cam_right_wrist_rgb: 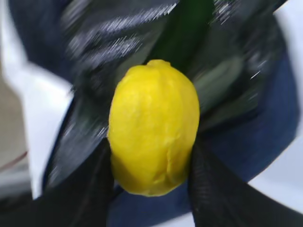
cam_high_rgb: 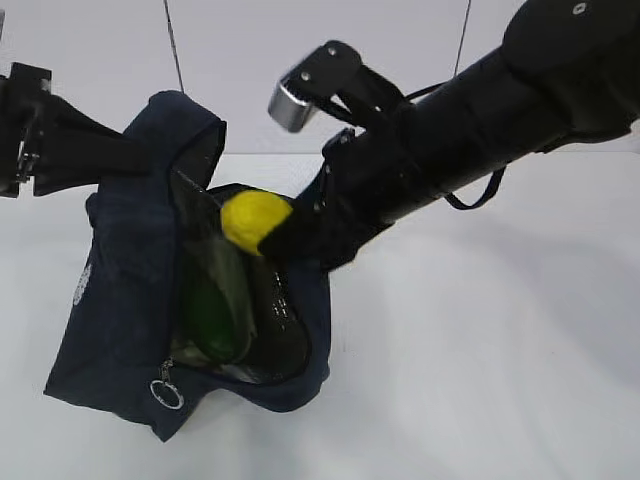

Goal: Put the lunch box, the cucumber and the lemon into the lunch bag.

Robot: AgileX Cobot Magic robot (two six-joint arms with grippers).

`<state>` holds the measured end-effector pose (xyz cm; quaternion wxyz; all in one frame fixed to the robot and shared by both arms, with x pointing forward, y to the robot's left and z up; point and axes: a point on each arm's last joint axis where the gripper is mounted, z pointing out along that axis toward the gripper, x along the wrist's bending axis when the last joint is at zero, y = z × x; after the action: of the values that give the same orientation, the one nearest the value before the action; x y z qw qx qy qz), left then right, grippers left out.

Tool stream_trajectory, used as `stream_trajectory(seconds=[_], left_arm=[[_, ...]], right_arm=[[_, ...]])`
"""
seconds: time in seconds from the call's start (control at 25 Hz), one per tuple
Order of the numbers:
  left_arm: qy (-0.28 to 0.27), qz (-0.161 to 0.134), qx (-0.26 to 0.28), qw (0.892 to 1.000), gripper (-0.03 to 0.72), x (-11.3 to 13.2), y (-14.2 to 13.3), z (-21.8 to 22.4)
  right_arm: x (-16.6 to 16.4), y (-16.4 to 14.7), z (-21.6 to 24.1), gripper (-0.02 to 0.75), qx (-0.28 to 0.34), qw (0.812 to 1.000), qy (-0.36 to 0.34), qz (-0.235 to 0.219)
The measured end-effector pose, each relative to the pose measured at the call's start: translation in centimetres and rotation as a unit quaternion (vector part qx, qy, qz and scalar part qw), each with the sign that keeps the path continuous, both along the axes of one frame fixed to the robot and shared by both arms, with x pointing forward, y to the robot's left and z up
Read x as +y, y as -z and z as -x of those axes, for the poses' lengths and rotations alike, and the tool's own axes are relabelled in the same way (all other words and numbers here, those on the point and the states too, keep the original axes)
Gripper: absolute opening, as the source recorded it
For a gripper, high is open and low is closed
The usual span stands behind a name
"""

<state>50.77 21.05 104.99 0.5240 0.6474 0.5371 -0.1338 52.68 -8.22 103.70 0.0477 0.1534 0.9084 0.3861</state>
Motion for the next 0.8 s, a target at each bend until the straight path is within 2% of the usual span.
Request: stream_trajectory(seconds=[0.2, 0.44, 0.56, 0.72, 0.8], left_arm=[[0.018, 0.043, 0.009, 0.999, -0.007, -0.4, -0.6, 0.3], [0.034, 0.078, 0.014, 0.996, -0.007, -0.8, -1.1, 0.6], [0.043, 0.081, 0.015, 0.996, -0.007, -1.3, -1.2, 0.8], [0.058, 0.079, 0.016, 0.995, -0.007, -2.2, -1.2, 1.1], [0.055, 0.077, 0.015, 0.995, -0.007, -2.3, -1.1, 1.1]], right_arm=[[0.5, -0.4, -1.5, 0.352, -0.007, 0.995, 0.082, -0.061], [1.4, 2.2, -2.6, 0.351, 0.046, 0.989, 0.115, -0.086], [1.9, 2.7, -3.0, 0.364, 0.051, 0.987, 0.107, -0.104], [2.3, 2.8, -3.3, 0.463, 0.056, 0.985, 0.103, -0.123], [2.4, 2.7, -3.3, 0.486, 0.054, 0.985, 0.103, -0.124]])
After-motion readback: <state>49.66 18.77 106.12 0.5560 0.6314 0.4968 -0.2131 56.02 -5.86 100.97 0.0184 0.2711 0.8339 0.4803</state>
